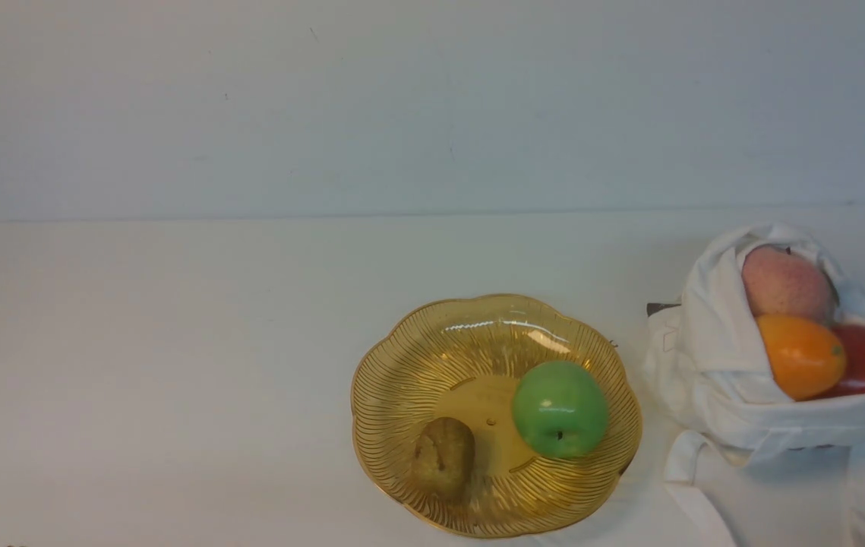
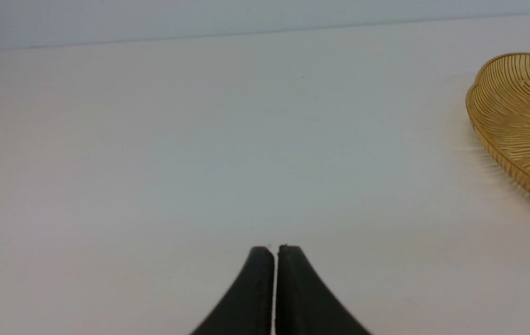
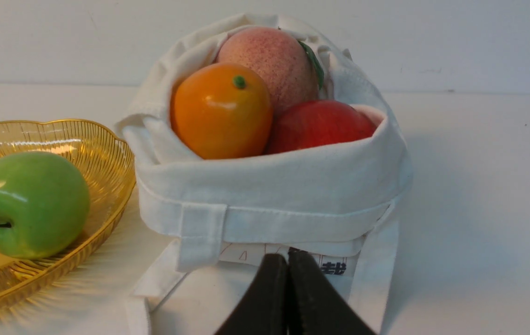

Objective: Take the fruit out of the cloth bag on the white table and place them on a plate.
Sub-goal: 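Reach into the cloth bag and grasp the lemon with the right gripper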

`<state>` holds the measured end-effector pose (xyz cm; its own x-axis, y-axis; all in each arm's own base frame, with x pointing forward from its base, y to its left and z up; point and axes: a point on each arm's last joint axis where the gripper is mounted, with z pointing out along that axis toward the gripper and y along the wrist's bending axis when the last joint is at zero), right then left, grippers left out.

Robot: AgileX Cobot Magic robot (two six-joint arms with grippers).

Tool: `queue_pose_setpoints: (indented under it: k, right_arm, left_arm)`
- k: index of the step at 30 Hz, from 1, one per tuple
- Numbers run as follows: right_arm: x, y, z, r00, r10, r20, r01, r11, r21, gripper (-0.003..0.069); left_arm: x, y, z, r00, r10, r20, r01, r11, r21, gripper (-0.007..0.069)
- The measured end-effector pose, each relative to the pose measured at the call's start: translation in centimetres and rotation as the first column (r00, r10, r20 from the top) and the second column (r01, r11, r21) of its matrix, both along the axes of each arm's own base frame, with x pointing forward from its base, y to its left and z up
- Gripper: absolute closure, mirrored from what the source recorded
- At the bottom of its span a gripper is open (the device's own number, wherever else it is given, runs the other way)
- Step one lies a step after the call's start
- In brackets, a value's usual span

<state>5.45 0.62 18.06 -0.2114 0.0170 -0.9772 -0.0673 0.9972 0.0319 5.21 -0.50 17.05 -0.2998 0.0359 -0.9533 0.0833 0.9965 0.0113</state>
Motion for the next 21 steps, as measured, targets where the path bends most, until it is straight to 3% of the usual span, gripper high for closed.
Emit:
queue_pose_setpoints:
  k: [3, 8, 13, 17, 21]
  right_arm:
    - [0.1, 0.3, 0.2, 1.000, -0.008, 0.020, 0.004, 0.976, 0.220, 0.0671]
    - [0.2, -0.2, 1.9, 0.980, -0.117, 0.159, 0.017, 0.851, 0.525, 0.0671]
    - [0.2, -0.8, 2.5, 0.958, -0.207, 0.197, 0.025, 0.748, 0.663, 0.0671]
    - [0.2, -1.2, 2.8, 0.941, -0.253, 0.224, 0.037, 0.737, 0.675, 0.0671]
    - [0.1, -1.7, 3.0, 0.923, -0.309, 0.230, 0.045, 0.681, 0.731, 0.0671]
  left_arm:
    - [0.0, 0.0, 0.0, 1.000, 0.000, 0.000, 0.000, 1.000, 0.000, 0.0633]
    - [0.0, 0.0, 0.0, 1.000, 0.000, 0.000, 0.000, 1.000, 0.000, 0.0633]
    - [0.0, 0.0, 0.0, 1.000, 0.000, 0.000, 0.000, 1.000, 0.000, 0.0633]
    - [0.0, 0.0, 0.0, 1.000, 0.000, 0.000, 0.000, 1.000, 0.000, 0.0633]
    - [0.0, 0.0, 0.0, 1.000, 0.000, 0.000, 0.000, 1.000, 0.000, 0.0633]
